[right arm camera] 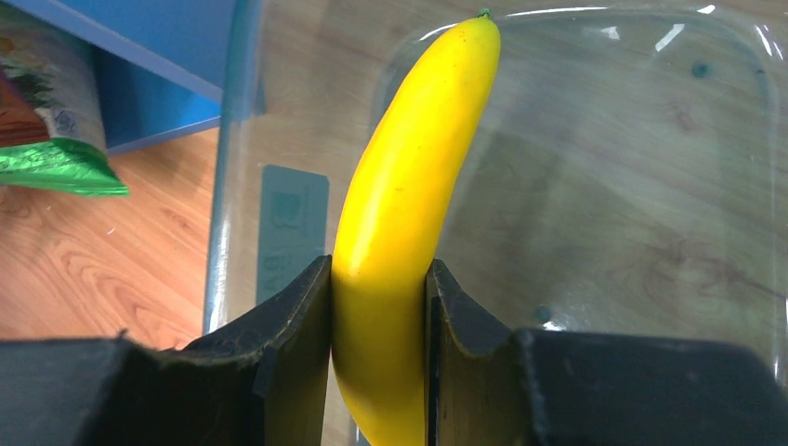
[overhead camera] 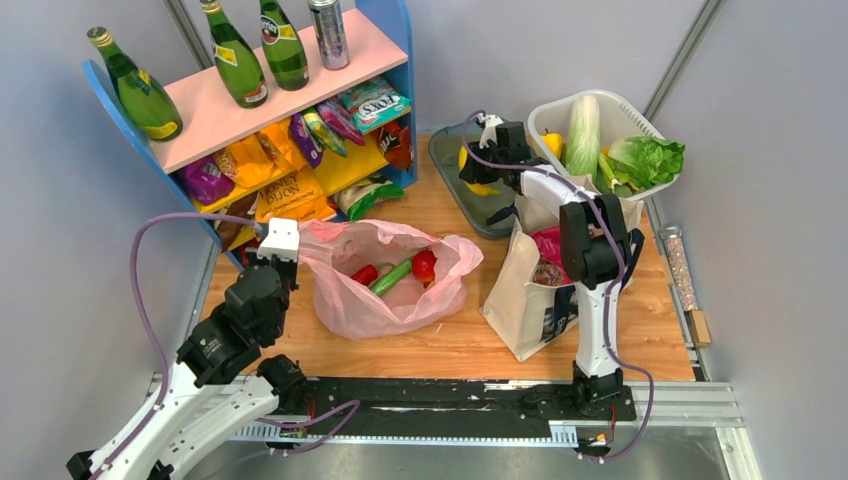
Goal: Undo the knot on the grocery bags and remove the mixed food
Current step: Place the fake fruit in the bin, then pick up the fake fruit from the takeout bag.
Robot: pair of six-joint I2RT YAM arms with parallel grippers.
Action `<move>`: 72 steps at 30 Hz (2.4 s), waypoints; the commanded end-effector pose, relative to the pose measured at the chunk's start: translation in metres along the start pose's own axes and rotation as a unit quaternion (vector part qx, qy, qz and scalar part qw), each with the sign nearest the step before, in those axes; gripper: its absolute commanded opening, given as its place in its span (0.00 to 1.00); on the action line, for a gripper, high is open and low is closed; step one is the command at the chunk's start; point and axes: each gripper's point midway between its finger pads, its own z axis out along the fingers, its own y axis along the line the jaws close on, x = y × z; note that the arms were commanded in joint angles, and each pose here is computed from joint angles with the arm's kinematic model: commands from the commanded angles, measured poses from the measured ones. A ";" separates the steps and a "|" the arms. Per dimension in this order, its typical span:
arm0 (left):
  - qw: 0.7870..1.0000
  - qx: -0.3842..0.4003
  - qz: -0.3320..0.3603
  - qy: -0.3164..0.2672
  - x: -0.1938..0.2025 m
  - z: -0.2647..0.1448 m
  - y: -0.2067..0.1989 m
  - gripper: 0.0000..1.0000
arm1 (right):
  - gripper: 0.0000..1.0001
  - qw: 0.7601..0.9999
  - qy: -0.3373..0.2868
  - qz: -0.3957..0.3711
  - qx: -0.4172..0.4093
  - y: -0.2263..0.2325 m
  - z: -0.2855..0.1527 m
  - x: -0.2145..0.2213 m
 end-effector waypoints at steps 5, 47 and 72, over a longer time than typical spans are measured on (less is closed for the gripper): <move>1.000 0.003 -0.017 -0.014 -0.012 0.002 -0.002 0.00 | 0.08 0.999 0.024 0.024 0.008 -0.019 0.018 0.009; 0.933 0.355 0.033 -0.050 -0.022 -0.025 -0.131 0.00 | 0.64 0.983 -0.155 -0.042 -0.093 0.112 -0.216 -0.084; 0.946 0.323 0.039 -0.014 -0.014 -0.012 -0.126 0.00 | 0.56 0.915 0.002 -0.257 -0.310 0.341 -0.248 0.114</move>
